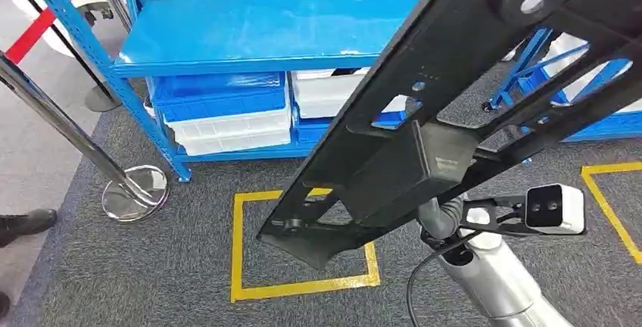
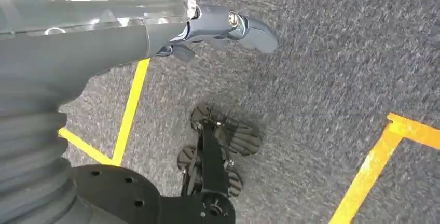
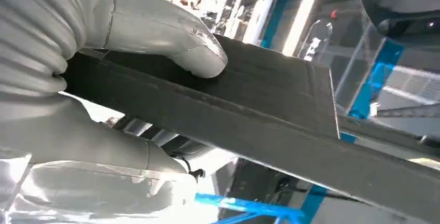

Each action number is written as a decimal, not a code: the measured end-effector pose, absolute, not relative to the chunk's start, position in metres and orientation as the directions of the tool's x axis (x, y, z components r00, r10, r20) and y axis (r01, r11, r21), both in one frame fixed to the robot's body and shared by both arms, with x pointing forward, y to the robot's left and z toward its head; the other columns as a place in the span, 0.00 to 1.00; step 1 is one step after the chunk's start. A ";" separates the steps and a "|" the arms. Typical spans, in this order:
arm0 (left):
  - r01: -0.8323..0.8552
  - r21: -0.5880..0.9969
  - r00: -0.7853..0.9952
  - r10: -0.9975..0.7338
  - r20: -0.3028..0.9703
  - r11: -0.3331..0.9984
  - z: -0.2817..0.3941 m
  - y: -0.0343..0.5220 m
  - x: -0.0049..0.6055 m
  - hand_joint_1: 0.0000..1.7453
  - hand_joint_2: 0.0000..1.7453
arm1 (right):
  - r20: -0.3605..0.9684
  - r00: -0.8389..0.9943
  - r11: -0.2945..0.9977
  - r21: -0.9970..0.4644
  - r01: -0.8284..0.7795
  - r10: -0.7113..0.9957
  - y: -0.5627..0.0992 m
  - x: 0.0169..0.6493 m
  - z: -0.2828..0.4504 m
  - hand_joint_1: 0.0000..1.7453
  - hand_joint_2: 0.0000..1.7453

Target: Take the parts from the cabinet and place them on the table.

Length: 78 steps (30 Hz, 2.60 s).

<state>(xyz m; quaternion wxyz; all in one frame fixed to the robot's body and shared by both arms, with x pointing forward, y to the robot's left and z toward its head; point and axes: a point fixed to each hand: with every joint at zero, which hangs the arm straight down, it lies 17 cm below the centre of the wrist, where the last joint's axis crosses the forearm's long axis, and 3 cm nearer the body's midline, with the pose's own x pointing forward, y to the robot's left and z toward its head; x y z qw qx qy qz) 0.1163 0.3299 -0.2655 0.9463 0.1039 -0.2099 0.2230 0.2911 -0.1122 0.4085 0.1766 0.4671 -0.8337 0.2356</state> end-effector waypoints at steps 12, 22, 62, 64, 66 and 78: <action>-0.478 0.121 0.816 0.388 0.429 0.870 -0.267 0.333 0.110 0.00 1.00 | 0.535 -0.562 0.468 -0.316 -0.825 -0.631 -0.095 0.271 0.386 1.00 1.00; -0.447 0.127 0.833 0.361 0.419 0.885 -0.268 0.330 0.108 0.00 1.00 | 0.528 -0.574 0.482 -0.316 -0.817 -0.626 -0.083 0.243 0.374 1.00 1.00; -0.406 0.182 0.814 0.264 0.518 0.895 -0.256 0.374 0.129 0.00 1.00 | 0.545 -0.576 0.574 -0.197 -0.795 -0.610 -0.075 0.265 0.362 1.00 1.00; -0.403 0.185 0.821 0.264 0.507 0.896 -0.258 0.374 0.124 0.00 1.00 | 0.552 -0.574 0.582 -0.186 -0.792 -0.604 -0.074 0.264 0.358 1.00 1.00; -0.401 0.185 0.824 0.265 0.501 0.897 -0.259 0.374 0.120 0.00 1.00 | 0.566 -0.571 0.590 -0.174 -0.788 -0.595 -0.075 0.264 0.351 1.00 1.00; -0.369 0.159 0.855 0.267 0.445 0.916 -0.264 0.354 0.119 0.00 1.00 | 0.560 -0.621 0.660 -0.165 -0.732 -0.549 -0.094 0.268 0.351 1.00 1.00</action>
